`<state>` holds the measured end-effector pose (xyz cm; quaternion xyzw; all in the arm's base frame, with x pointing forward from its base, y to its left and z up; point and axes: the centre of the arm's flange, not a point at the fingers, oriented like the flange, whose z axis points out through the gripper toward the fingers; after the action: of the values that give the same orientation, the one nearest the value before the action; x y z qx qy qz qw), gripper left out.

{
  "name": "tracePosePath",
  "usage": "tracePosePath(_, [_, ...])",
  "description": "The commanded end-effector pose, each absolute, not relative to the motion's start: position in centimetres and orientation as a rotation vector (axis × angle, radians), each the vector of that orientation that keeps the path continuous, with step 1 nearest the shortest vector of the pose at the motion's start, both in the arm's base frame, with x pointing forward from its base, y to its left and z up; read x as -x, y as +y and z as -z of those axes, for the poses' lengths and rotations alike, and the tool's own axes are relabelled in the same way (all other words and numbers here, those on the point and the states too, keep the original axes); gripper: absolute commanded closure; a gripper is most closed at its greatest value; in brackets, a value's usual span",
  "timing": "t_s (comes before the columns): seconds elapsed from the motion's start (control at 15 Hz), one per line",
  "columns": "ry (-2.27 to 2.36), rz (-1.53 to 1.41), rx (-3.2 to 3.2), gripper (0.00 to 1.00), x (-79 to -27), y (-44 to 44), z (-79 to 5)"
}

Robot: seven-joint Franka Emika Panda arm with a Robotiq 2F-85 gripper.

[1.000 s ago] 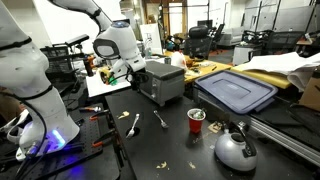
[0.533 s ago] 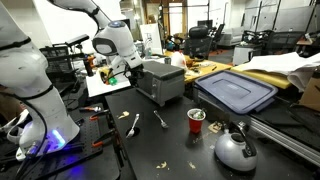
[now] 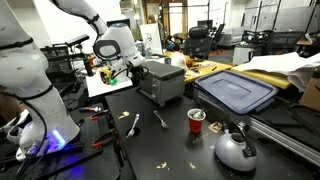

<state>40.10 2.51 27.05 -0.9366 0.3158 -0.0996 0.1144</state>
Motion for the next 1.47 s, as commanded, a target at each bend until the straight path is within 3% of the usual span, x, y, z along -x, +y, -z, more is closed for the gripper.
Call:
tracePosePath(0.0, [0.905,0.324,2.827,0.0,-39.4,0.3,-28.9])
tracePosePath(0.8, [0.365,0.12,2.88,0.0,-51.9,-3.3,-30.1])
tracePosePath(1.4, [0.053,-0.09,2.873,0.0,-51.2,-7.0,-30.8])
